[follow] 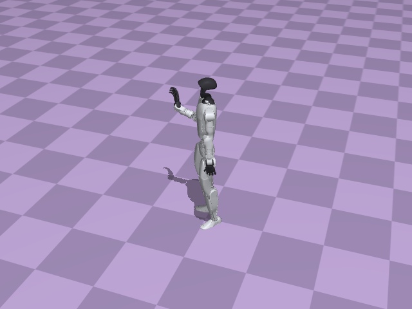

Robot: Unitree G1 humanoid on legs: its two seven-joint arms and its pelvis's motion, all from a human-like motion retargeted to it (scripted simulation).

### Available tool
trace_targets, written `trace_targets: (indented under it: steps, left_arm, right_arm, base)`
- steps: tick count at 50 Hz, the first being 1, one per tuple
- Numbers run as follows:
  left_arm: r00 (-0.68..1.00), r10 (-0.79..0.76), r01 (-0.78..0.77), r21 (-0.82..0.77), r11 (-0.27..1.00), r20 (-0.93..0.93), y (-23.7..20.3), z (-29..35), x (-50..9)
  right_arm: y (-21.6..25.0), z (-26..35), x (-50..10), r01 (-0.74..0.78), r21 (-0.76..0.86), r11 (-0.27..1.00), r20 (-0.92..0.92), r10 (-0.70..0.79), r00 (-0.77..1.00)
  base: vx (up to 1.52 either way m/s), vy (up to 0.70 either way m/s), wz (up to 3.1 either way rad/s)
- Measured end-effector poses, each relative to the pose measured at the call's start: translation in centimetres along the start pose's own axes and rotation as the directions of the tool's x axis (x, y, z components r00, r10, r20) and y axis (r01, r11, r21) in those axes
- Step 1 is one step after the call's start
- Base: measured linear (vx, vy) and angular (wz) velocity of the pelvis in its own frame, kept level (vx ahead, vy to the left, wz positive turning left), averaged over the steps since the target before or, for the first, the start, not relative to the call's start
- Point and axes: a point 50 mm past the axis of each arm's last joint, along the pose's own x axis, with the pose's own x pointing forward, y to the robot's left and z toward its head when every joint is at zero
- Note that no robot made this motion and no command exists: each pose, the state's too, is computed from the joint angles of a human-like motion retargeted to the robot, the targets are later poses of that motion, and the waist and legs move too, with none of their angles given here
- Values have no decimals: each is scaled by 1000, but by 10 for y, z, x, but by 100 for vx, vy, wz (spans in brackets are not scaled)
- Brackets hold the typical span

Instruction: Upper body actions

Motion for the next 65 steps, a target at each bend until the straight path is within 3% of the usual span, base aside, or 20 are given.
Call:
trace_targets:
  steps: [3,5,10,13,20,24,28,31,35,38,42,45,55,60,65]
  left_arm:
    - [1000,7,-7,35,999,8,3,4,-1]
    - [1000,16,-16,44,999,11,5,6,-1]
    - [1000,7,-7,16,1000,3,0,4,0]
    - [1000,-1,1,21,1000,8,-3,4,0]
    - [1000,3,-4,30,1000,14,-1,6,0]
    - [1000,10,-10,21,1000,4,1,3,0]
    - [1000,10,-10,12,1000,-4,1,-1,0]
    - [1000,3,-3,-11,1000,-2,0,-2,0]
    - [1000,1,0,-27,1000,23,0,6,0]
    - [999,9,-8,-14,1000,31,0,9,-1]
    - [1000,6,-6,-1,1000,12,-1,6,0]
    - [1000,2,-2,-21,1000,18,-2,5,0]
    - [1000,-4,5,-31,1000,22,-2,7,0]
    - [1000,5,-5,4,1000,26,0,11,-1]
    - [1000,5,-6,35,999,29,-1,13,0]
  right_arm:
    - [8,-15,2,-183,148,972,-171,208,963]
    - [8,-11,-2,-295,214,931,-162,331,930]
    - [-3,27,-15,-309,105,945,135,294,946]
    - [2,54,-29,-319,217,923,258,261,930]
    - [34,94,-56,-563,454,690,343,448,826]
    - [53,103,-64,-652,430,624,390,523,758]
    - [97,94,-69,-766,273,582,359,677,642]
    - [135,79,-83,-880,183,438,246,846,472]
    - [156,76,-106,-944,245,220,151,953,262]
    - [145,81,-100,-924,287,254,186,931,314]
    - [117,77,-88,-839,228,493,245,805,540]
    - [102,69,-91,-805,171,568,252,764,593]
    - [71,15,-123,-886,219,410,10,907,422]
    - [48,-14,-137,-926,123,357,-88,933,348]
    - [21,-53,-161,-978,0,209,-232,951,204]
  base:
    - [0,0,0]
    - [2,-7,1]
    - [0,0,0]
    - [0,0,0]
    - [0,0,0]
    - [0,0,0]
    - [0,0,0]
    - [-7,3,-20]
    - [-2,1,-5]
    - [3,-1,19]
    - [4,2,27]
    - [0,0,7]
    - [0,0,0]
    - [0,0,0]
    - [0,0,0]
